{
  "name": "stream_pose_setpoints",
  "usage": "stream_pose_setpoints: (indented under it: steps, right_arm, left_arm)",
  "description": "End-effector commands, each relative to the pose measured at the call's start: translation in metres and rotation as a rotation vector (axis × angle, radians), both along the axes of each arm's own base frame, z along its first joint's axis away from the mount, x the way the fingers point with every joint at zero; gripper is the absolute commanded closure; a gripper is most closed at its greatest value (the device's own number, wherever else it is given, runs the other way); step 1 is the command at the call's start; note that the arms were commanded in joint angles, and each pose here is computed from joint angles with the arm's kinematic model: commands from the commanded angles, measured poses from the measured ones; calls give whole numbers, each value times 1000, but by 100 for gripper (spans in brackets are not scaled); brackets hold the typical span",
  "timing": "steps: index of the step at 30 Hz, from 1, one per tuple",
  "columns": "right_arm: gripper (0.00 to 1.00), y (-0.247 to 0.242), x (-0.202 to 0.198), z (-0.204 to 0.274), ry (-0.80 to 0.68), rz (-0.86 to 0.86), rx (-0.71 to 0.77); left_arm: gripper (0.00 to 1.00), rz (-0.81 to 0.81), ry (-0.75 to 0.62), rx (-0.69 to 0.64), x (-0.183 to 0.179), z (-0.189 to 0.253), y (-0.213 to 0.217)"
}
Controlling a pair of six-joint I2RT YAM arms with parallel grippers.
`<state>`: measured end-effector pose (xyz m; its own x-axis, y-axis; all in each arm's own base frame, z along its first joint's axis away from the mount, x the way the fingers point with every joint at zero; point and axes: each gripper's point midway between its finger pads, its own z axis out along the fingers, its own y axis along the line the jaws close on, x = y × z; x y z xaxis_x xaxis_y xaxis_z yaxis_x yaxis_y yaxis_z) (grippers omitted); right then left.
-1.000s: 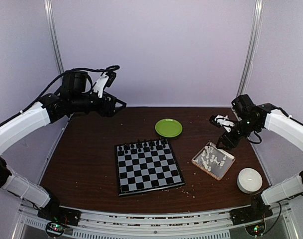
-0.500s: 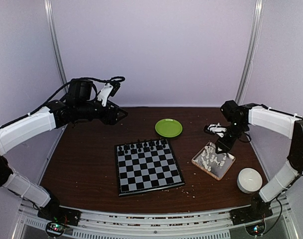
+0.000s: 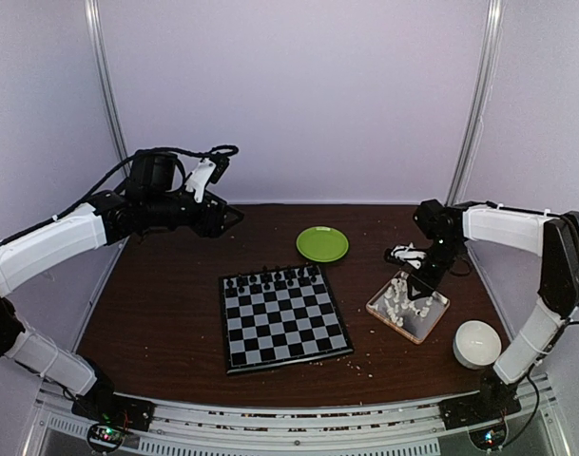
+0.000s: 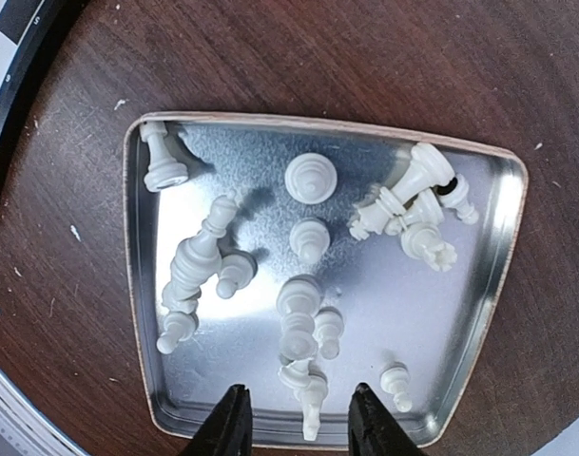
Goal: Set up the chess pieces on the board
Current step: Pick up the king from the storage box.
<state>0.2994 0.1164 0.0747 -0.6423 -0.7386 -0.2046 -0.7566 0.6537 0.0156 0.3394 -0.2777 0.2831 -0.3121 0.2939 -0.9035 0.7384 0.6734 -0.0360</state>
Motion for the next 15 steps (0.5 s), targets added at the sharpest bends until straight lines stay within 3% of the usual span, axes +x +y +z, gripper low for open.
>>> stream_pose_setpoints:
  steps: [1, 15]
  right_arm:
    - [66, 11, 6, -2, 9, 2, 16]
    - [77, 18, 9, -11, 33, 16, -5]
  left_arm:
    - [37, -20, -56, -34, 2, 20, -6]
    - [37, -27, -69, -34, 0, 25, -5]
